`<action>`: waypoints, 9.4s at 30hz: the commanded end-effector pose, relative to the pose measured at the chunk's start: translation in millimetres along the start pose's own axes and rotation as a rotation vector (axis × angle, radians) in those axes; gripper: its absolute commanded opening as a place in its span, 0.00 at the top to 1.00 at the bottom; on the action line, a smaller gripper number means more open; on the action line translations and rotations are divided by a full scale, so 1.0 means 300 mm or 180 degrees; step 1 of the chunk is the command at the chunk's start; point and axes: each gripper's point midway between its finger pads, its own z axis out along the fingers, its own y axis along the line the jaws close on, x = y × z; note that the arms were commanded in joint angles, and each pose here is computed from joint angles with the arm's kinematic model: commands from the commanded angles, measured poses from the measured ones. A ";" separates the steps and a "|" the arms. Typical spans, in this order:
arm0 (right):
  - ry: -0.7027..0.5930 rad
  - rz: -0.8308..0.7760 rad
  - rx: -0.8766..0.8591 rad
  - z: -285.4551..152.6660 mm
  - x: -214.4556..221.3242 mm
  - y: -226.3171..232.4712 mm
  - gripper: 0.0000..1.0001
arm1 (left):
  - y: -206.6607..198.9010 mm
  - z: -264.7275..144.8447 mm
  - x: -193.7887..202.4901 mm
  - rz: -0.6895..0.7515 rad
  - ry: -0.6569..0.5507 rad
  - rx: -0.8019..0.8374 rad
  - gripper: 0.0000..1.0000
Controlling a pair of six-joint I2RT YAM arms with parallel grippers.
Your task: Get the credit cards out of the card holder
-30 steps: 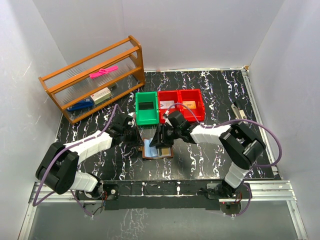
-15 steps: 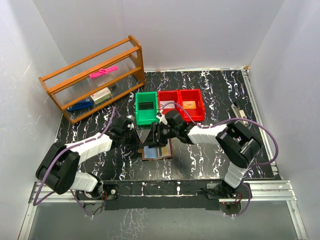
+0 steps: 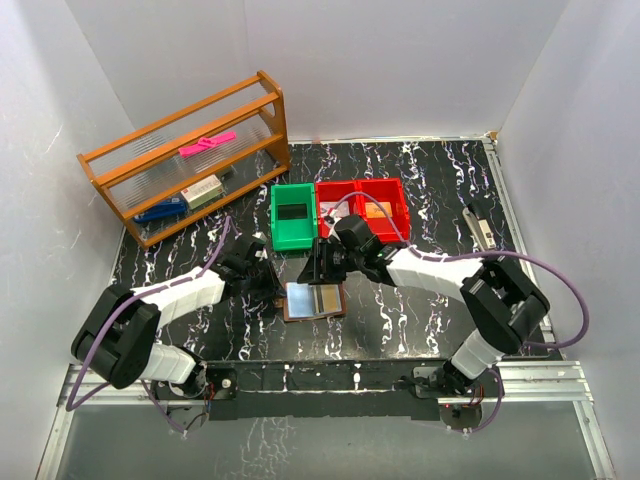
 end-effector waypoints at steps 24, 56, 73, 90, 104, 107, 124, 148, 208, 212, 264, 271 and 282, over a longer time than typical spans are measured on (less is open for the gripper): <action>-0.0004 -0.0147 0.0990 0.092 0.054 -0.222 0.69 | -0.281 -0.292 -0.175 0.0505 -0.0434 0.0605 0.37; -0.0229 -0.0005 0.0630 0.080 0.069 -0.193 0.66 | -0.096 -0.010 0.051 0.0068 0.0095 0.0299 0.72; -0.0405 -0.0077 0.0507 0.044 0.003 -0.117 0.65 | 0.055 0.018 0.054 -0.0006 0.0019 -0.0409 0.91; -0.0688 -0.0244 0.0718 -0.075 -0.071 -0.095 0.59 | 0.040 0.059 0.073 0.0201 0.0226 -0.0318 0.90; -0.0641 -0.0081 0.0716 -0.065 -0.031 -0.167 0.64 | -0.077 -0.060 -0.026 -0.0091 -0.0456 0.0299 0.49; -0.0638 -0.0066 0.0659 -0.063 -0.031 -0.159 0.64 | -0.125 -0.072 -0.038 0.0006 -0.0430 0.0459 0.48; -0.1108 0.0029 0.1354 -0.234 -0.132 -0.271 0.68 | -0.403 -0.157 -0.048 0.0396 -0.0108 0.1181 0.49; -0.0315 0.0066 0.0859 -0.181 0.047 -0.391 0.73 | -0.246 0.111 0.160 0.0207 0.0398 0.0512 0.62; -0.0301 0.0341 0.1047 -0.185 0.139 -0.473 0.76 | -0.242 0.083 0.167 0.0139 0.0356 0.0592 1.00; -0.0340 0.0048 0.0661 -0.189 0.083 -0.365 0.73 | -0.234 0.085 0.170 0.0152 0.0376 0.0543 1.00; -0.0062 0.0369 0.0533 -0.134 0.183 -0.408 0.74 | -0.330 0.081 0.133 -0.0135 0.0219 0.0981 0.93; -0.0421 0.0136 0.0589 -0.184 0.065 -0.348 0.65 | -0.293 0.059 0.127 0.0044 0.0148 0.0809 1.00; -0.1670 -0.0097 0.0739 -0.410 -0.186 -0.278 0.29 | -0.300 -0.046 0.070 0.0458 -0.0159 0.0823 1.00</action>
